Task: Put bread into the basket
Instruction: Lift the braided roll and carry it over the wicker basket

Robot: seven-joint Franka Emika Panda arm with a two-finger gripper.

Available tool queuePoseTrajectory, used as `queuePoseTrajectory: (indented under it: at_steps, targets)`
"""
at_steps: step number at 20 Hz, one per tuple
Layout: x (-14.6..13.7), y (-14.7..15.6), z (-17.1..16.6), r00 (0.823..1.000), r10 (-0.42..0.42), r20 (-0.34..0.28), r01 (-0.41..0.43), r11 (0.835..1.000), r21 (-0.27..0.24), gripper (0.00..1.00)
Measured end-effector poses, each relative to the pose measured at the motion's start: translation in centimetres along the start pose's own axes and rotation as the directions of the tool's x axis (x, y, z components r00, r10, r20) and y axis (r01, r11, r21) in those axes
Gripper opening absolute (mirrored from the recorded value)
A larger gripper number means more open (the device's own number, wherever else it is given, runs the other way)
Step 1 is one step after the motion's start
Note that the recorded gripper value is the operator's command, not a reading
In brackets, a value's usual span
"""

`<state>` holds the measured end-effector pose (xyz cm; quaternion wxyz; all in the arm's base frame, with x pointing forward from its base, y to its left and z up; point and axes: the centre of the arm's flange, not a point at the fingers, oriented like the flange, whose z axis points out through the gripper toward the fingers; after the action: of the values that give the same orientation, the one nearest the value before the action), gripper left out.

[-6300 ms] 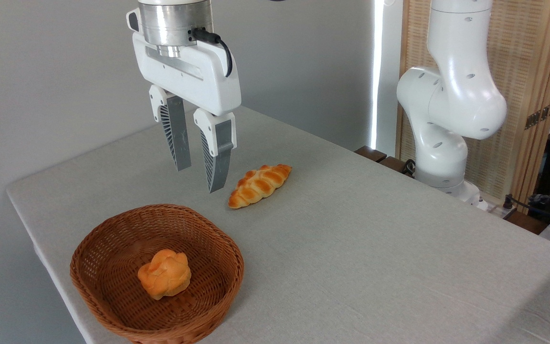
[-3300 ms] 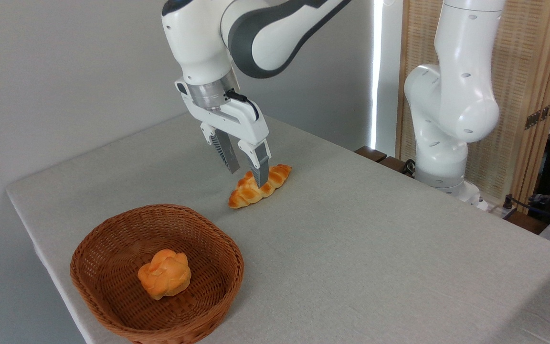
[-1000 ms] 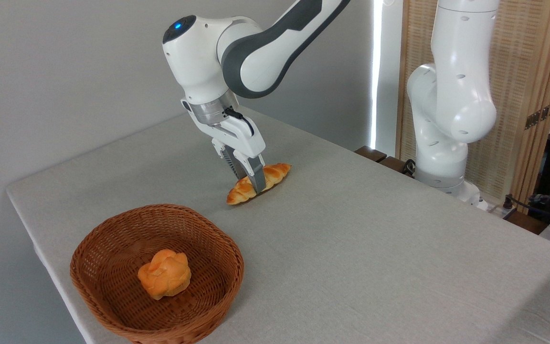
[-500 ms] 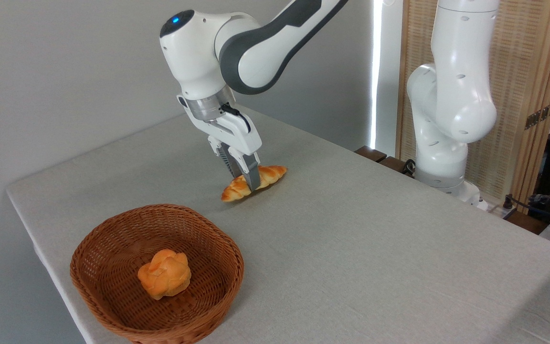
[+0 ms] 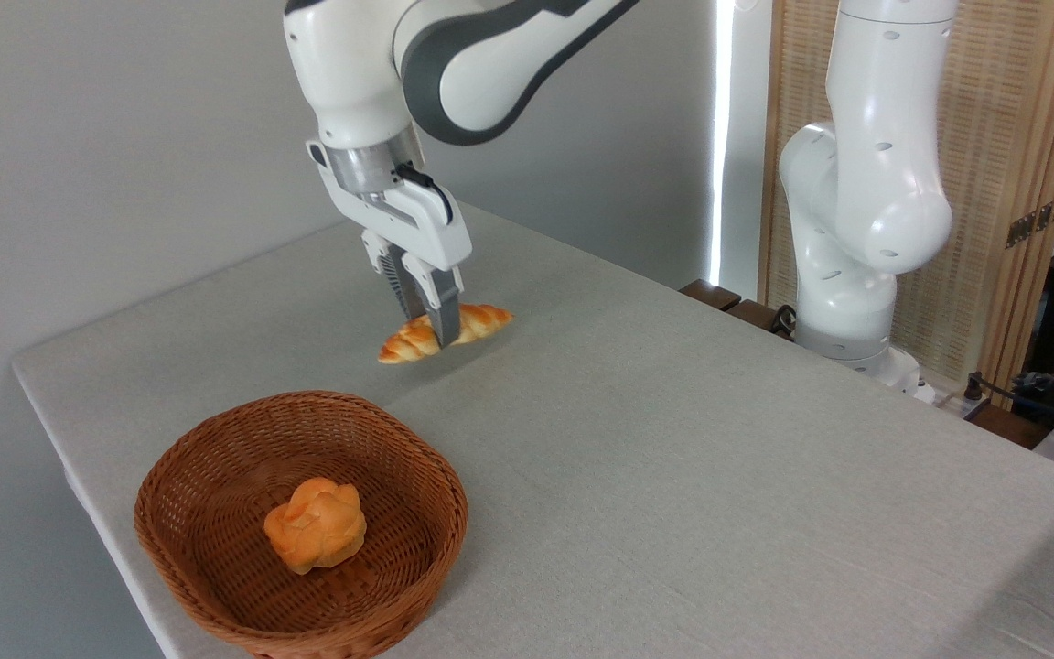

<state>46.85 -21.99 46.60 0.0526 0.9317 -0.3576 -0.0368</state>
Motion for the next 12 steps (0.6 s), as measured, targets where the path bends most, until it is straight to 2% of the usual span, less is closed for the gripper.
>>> queuePoseTrajectory:
  at_steps: [4, 6, 12]
  targets:
    - [0.5, -1.4, -3.3, 0.998, -0.019, -0.068, 0.02, 1.0, 0.018, 0.48]
    - [1.1, -2.4, -5.2, 0.991, -0.029, -0.129, 0.034, 0.999, 0.038, 0.48]
    - [2.2, -6.2, -7.9, 0.943, -0.065, -0.326, 0.105, 0.989, 0.105, 0.49]
